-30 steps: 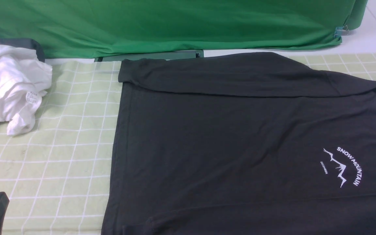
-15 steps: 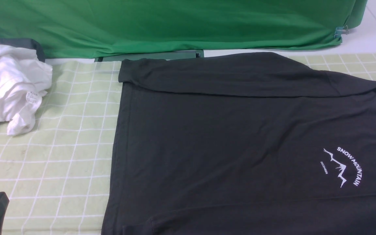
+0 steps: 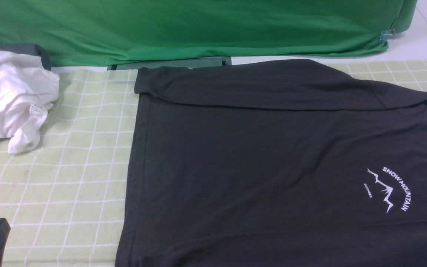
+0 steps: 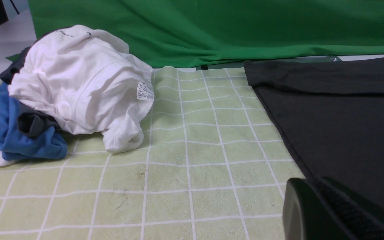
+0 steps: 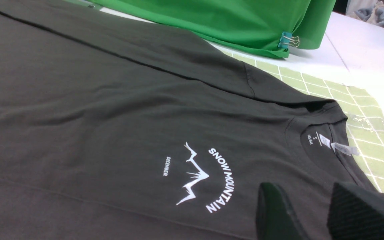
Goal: Fold a long-sleeved shirt over a green coffee tablecloth.
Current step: 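Grasp the left edge of the dark T-shirt lying flat on the table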
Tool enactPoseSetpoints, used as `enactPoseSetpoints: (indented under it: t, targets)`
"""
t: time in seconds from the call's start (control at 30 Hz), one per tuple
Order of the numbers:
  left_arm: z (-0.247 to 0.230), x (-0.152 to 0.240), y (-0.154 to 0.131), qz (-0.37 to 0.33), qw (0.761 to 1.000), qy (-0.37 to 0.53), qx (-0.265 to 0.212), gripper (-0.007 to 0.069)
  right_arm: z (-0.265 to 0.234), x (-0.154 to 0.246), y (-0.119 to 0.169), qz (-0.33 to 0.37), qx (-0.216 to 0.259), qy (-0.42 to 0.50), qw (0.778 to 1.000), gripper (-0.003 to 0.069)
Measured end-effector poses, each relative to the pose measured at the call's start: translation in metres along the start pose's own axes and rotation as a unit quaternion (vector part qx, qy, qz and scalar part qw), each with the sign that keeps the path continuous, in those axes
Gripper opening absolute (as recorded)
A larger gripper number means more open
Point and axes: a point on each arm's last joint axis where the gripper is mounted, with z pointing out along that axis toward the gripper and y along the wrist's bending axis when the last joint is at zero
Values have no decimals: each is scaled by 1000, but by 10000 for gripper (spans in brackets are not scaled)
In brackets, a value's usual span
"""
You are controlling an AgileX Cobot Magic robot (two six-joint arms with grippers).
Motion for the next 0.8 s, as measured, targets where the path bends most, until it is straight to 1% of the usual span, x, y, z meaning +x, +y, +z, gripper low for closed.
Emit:
enactPoseSetpoints:
  t: [0.17, 0.27, 0.33, 0.37, 0.4, 0.43, 0.47, 0.53, 0.57, 0.63, 0.67, 0.77, 0.8]
  targets:
    - [0, 0, 0, 0, 1000, 0, 0, 17, 0, 0, 0, 0, 0, -1, 1000, 244]
    - [0, -2, 0, 6, 1000, -10, -1, 17, 0, -3, 0, 0, 2, -19, 1000, 244]
    - [0, -8, -2, -80, 996, -42, 12, 17, 0, -9, 0, 39, 1, -49, 998, 244]
    - [-1, -11, -3, -156, 986, -55, 24, 17, -1, -11, 0, 77, -4, -62, 995, 244]
    - [-1, -14, -3, -248, 966, -71, 36, 17, -1, -14, 0, 138, -10, -79, 987, 244]
    - [-2, -18, -3, -343, 934, -85, 48, 17, -2, -18, 0, 209, -18, -97, 973, 244]
    - [-2, -19, -2, -413, 904, -92, 56, 17, -2, -20, -1, 265, -25, -110, 958, 244]
    - [-2, -21, -1, -505, 855, -97, 66, 17, -4, -25, -2, 374, -40, -133, 917, 244]
    - [-3, -22, -1, -528, 841, -98, 69, 17, -4, -27, -3, 411, -47, -141, 900, 244]
    - [-3, -22, -1, -539, 833, -101, 69, 17, -5, -28, -4, 449, -54, -150, 879, 244]
    - [-3, -22, 0, -533, 837, -103, 69, 17, -5, -29, -4, 461, -56, -152, 873, 244]
    - [-3, -24, 0, -506, 853, -113, 65, 17, -5, -29, -4, 473, -58, -155, 865, 244]
    - [-3, -24, 0, -503, 854, -114, 65, 17, -5, -30, -4, 475, -59, -156, 864, 244]
